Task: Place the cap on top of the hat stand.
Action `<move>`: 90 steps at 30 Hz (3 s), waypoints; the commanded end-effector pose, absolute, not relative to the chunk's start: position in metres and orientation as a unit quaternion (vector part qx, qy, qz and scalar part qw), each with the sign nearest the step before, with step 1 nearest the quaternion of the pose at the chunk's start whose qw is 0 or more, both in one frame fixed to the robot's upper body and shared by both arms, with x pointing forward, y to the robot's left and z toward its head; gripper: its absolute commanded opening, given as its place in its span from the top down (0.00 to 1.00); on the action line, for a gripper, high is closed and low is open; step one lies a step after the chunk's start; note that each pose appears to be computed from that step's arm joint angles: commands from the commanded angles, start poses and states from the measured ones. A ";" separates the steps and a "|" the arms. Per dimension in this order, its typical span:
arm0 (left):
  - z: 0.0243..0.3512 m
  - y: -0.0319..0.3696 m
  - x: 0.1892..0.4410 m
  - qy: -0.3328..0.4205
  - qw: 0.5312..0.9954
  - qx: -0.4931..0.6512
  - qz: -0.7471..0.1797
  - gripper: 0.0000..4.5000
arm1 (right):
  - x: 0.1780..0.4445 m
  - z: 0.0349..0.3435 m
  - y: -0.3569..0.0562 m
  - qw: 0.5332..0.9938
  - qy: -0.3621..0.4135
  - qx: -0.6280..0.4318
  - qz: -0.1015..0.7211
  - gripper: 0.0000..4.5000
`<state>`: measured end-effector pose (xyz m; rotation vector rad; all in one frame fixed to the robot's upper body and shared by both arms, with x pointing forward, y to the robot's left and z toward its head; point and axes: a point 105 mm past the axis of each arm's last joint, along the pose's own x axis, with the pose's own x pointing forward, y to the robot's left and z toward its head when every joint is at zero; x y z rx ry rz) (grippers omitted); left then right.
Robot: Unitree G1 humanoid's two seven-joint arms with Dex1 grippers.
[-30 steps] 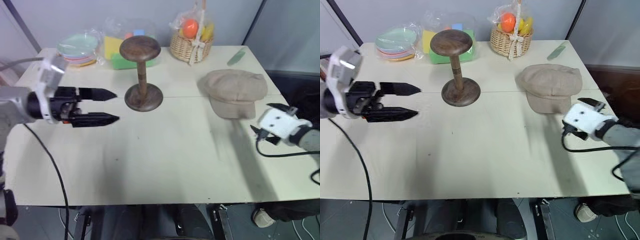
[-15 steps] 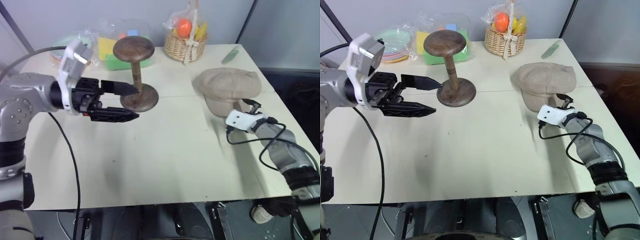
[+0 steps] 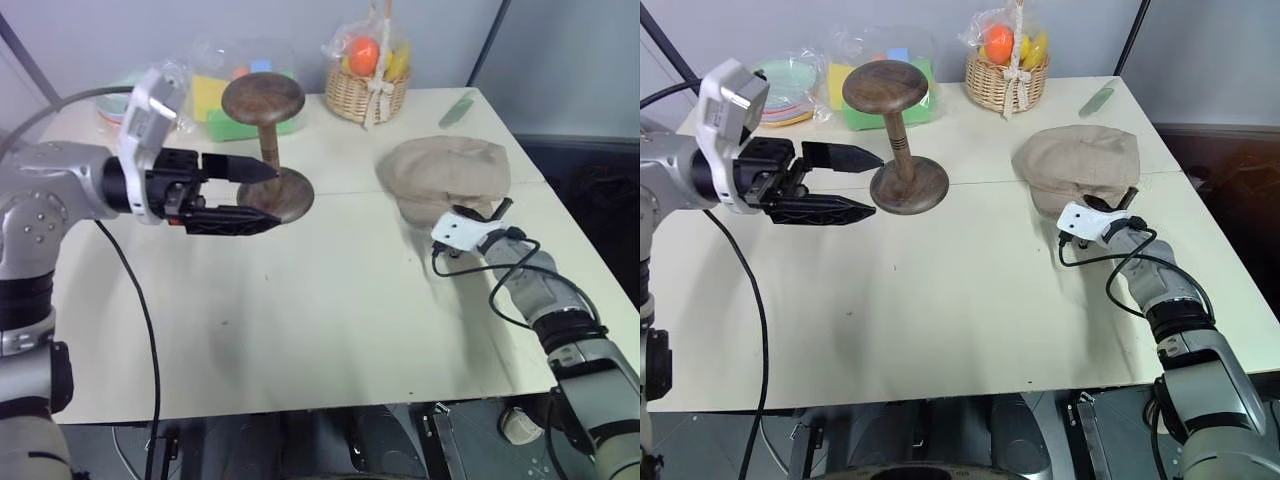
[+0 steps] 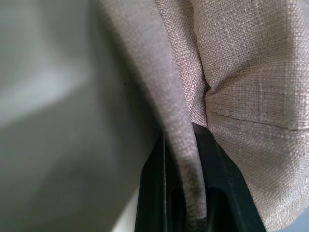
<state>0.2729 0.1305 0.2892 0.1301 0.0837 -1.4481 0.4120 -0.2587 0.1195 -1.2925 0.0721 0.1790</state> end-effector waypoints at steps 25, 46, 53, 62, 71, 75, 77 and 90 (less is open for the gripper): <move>0.353 0.245 0.244 -0.157 0.927 0.023 -0.338 0.00 | 0.377 0.352 -0.020 0.756 -0.391 -0.481 0.210 0.99; 0.344 0.224 0.256 -0.118 0.916 0.048 -0.379 0.00 | 0.387 0.234 0.007 0.753 -0.282 -0.522 0.285 0.58; 0.314 0.205 0.270 -0.074 0.912 0.112 -0.388 0.00 | 0.361 0.198 -0.030 0.735 -0.231 -0.549 0.323 0.12; 0.249 0.163 0.299 -0.049 0.861 0.374 -0.340 0.00 | 0.305 0.223 -0.121 0.837 -0.024 -0.315 0.447 0.12; 0.220 0.108 0.329 -0.162 0.751 0.576 -0.278 0.00 | 0.264 0.310 -0.155 0.838 0.033 -0.147 0.524 0.00; 0.204 0.094 0.344 -0.177 0.703 0.639 -0.256 0.00 | 0.255 0.329 -0.151 0.833 0.024 -0.134 0.536 0.00; 0.201 0.091 0.353 -0.177 0.694 0.655 -0.242 0.00 | 0.253 0.338 -0.150 0.834 0.017 -0.123 0.537 0.00; 0.200 0.080 0.379 -0.203 0.684 0.672 -0.200 0.31 | 0.256 0.334 -0.151 0.850 0.014 -0.139 0.508 0.00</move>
